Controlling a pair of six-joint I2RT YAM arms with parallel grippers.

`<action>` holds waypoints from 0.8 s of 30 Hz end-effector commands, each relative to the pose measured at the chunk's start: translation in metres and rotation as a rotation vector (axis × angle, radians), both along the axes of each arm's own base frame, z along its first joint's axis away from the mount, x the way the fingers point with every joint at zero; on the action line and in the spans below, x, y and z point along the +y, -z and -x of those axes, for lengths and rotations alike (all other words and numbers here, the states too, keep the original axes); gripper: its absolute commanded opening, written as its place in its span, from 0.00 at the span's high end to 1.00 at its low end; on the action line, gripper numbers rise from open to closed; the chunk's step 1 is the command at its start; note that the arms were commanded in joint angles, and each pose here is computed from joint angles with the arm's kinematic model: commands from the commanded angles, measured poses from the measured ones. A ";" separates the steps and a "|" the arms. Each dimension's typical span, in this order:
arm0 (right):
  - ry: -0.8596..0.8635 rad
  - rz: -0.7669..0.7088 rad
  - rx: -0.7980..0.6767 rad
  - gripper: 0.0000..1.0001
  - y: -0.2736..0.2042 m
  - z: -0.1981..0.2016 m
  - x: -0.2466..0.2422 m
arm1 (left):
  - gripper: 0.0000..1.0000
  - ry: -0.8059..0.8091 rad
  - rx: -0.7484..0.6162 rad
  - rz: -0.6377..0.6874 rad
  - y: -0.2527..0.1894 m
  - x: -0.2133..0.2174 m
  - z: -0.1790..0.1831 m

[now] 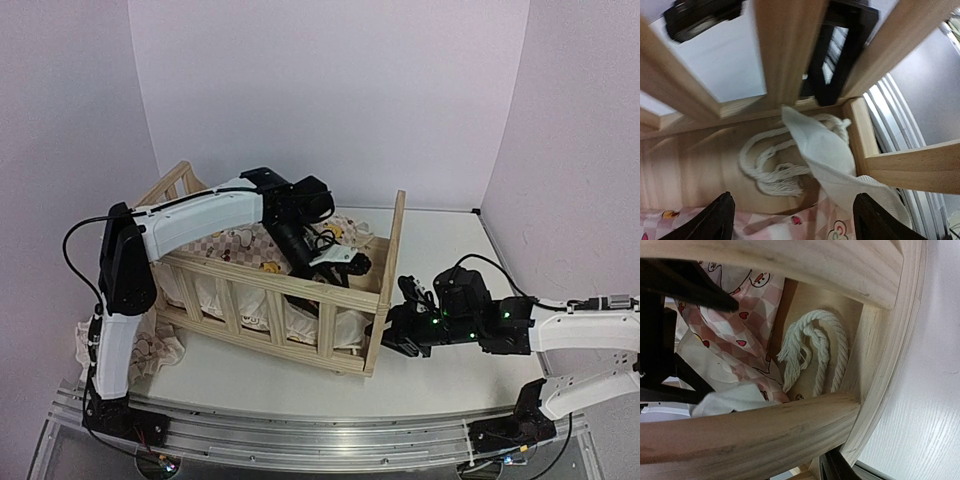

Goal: Set up the pet bed

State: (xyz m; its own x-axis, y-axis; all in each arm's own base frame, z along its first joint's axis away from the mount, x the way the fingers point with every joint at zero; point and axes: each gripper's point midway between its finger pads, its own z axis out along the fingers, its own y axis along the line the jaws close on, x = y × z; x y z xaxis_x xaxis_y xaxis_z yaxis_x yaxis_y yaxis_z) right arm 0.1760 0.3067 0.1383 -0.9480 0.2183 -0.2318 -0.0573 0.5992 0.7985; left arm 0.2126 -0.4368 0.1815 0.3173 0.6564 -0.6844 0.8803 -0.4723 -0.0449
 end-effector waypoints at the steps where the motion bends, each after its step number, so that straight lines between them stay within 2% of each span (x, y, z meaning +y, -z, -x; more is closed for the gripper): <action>1: 0.020 -0.006 -0.028 0.64 -0.002 -0.007 0.004 | 0.16 0.161 0.103 0.007 0.000 0.007 0.029; 5: 0.015 -0.008 -0.030 0.64 -0.005 -0.008 0.007 | 0.16 0.165 0.197 -0.017 0.013 0.005 0.038; 10: 0.015 -0.004 -0.031 0.64 -0.004 -0.009 0.008 | 0.21 0.186 0.173 -0.049 0.040 0.006 0.040; 12: 0.014 -0.003 -0.029 0.63 -0.003 -0.009 0.008 | 0.33 0.172 0.148 -0.036 0.046 0.000 0.036; 17: 0.003 -0.007 -0.032 0.64 -0.005 -0.008 0.009 | 0.90 0.121 0.106 0.080 0.026 -0.020 0.025; 18: -0.003 -0.011 -0.038 0.64 -0.007 -0.007 0.009 | 0.97 0.120 0.105 0.114 0.015 -0.023 0.024; 24: -0.030 -0.030 -0.079 0.69 -0.015 0.000 0.002 | 1.00 0.119 0.169 0.321 -0.066 -0.031 0.027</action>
